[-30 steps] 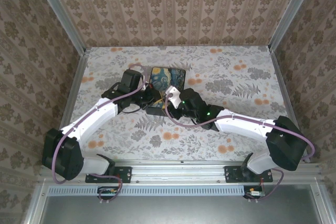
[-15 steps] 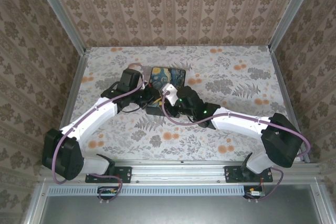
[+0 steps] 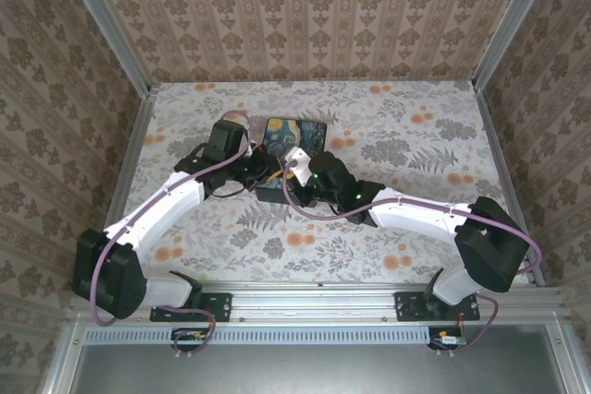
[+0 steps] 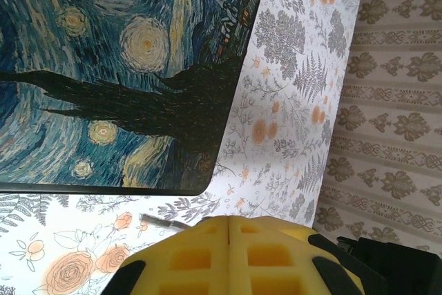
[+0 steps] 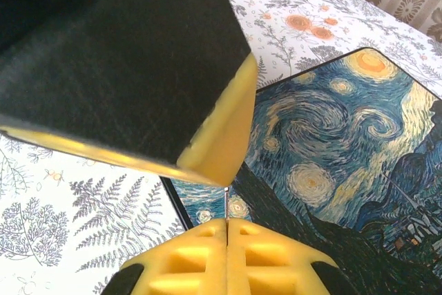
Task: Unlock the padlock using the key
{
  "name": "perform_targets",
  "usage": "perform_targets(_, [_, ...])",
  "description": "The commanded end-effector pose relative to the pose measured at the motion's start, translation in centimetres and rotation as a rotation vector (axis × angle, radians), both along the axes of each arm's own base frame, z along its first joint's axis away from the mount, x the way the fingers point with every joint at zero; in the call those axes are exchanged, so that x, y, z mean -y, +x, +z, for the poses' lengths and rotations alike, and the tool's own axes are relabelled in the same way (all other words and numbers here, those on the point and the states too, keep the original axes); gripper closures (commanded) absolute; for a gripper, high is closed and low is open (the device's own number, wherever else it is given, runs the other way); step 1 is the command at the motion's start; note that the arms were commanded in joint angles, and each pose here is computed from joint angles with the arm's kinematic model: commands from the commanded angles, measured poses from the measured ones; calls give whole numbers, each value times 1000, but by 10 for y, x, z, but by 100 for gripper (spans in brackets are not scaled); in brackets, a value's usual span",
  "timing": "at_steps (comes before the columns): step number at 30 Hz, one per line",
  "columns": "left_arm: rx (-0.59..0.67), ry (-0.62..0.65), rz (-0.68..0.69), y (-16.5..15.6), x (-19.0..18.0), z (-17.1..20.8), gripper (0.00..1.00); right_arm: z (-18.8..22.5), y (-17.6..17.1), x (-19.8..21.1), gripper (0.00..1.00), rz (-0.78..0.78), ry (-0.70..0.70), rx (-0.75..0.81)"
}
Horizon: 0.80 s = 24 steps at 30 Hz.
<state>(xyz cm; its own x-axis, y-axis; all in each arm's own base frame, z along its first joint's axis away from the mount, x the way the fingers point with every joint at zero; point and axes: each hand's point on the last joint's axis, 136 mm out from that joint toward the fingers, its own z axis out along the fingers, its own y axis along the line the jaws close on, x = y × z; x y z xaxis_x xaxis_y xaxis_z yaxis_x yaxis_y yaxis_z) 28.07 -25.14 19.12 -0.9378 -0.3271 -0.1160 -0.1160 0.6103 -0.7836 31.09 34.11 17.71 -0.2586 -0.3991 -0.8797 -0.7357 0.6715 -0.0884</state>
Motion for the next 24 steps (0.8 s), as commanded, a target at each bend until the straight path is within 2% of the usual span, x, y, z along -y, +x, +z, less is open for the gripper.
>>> perform_targets(1, [22,-20,26,1,-3,10,98,7,-1,-6,100,18,32,-14])
perform_targets(4, [24,-17,29,1,-6,8,92,10,-4,-6,100,38,75,-40])
perform_targets(7, [27,-6,32,1,-10,5,74,16,-7,-3,100,67,142,-84])
perform_targets(9, [57,13,20,2,-16,8,68,20,-8,2,100,93,208,-139])
perform_targets(12, [185,60,-78,5,-19,20,67,27,-13,9,100,149,296,-233])
perform_targets(15, [331,48,-242,1,-6,39,67,34,-18,17,100,210,374,-327])
perform_targets(20, [521,-36,-468,-12,14,59,68,53,-32,24,100,332,491,-450])
perform_targets(24, [640,-113,-570,-23,23,77,67,67,-40,32,100,398,550,-512])
